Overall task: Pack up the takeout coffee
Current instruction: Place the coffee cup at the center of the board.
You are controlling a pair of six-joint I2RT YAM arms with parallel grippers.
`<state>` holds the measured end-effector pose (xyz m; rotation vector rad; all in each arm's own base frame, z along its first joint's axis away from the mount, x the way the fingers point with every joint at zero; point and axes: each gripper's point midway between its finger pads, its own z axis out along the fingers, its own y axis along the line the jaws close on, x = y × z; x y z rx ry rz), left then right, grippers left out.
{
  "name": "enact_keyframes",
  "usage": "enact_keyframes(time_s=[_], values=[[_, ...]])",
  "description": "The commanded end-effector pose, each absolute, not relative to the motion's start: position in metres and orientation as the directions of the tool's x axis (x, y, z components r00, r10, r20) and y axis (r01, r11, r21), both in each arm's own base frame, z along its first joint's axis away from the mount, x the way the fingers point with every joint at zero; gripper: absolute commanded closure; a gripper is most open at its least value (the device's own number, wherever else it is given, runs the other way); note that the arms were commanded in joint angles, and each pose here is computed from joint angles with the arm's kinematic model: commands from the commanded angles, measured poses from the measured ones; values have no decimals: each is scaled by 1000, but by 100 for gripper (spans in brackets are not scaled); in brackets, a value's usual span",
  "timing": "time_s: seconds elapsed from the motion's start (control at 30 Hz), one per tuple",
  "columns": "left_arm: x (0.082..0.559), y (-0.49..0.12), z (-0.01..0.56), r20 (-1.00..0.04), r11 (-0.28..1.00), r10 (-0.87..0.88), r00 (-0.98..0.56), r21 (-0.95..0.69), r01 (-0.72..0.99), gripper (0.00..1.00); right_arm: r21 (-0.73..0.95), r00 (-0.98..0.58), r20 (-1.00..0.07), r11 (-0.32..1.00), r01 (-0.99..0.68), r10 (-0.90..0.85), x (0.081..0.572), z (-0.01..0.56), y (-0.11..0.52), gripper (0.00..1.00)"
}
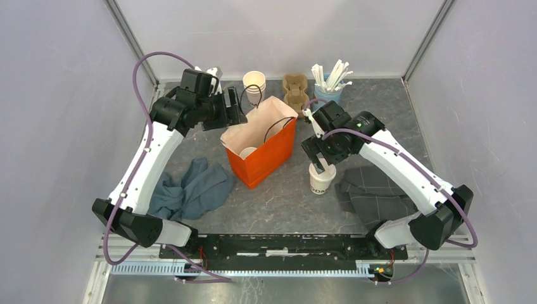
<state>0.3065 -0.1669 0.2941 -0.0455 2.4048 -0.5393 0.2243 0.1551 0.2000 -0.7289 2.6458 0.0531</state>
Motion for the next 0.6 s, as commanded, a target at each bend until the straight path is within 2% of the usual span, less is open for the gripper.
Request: enact_keyframes(time_s=[0.0, 0.13, 0.27, 0.33, 0.43, 0.57], values=[[310, -175, 298, -637, 894, -114, -763, -400, 200, 13, -57, -769, -469, 884, -465, -435, 236, 225, 161, 2], [309, -181, 290, -615, 881, -108, -781, -423, 211, 18, 4, -757, -534, 894, -447, -376, 240, 237, 172, 2], [307, -185, 282, -599, 873, -100, -794, -437, 219, 20, 199, -727, -628, 846, -494, -278, 235, 254, 209, 2], [306, -185, 279, -593, 875, -97, -799, -434, 216, 21, 298, -701, -683, 798, -524, -205, 235, 275, 230, 2], [306, -184, 275, -591, 877, -102, -800, -434, 208, 29, 482, -681, -730, 665, -571, -55, 230, 313, 267, 2], [307, -184, 275, -589, 873, -140, -796, -453, 182, 43, 679, -714, -682, 502, -536, 160, 232, 348, 300, 2]])
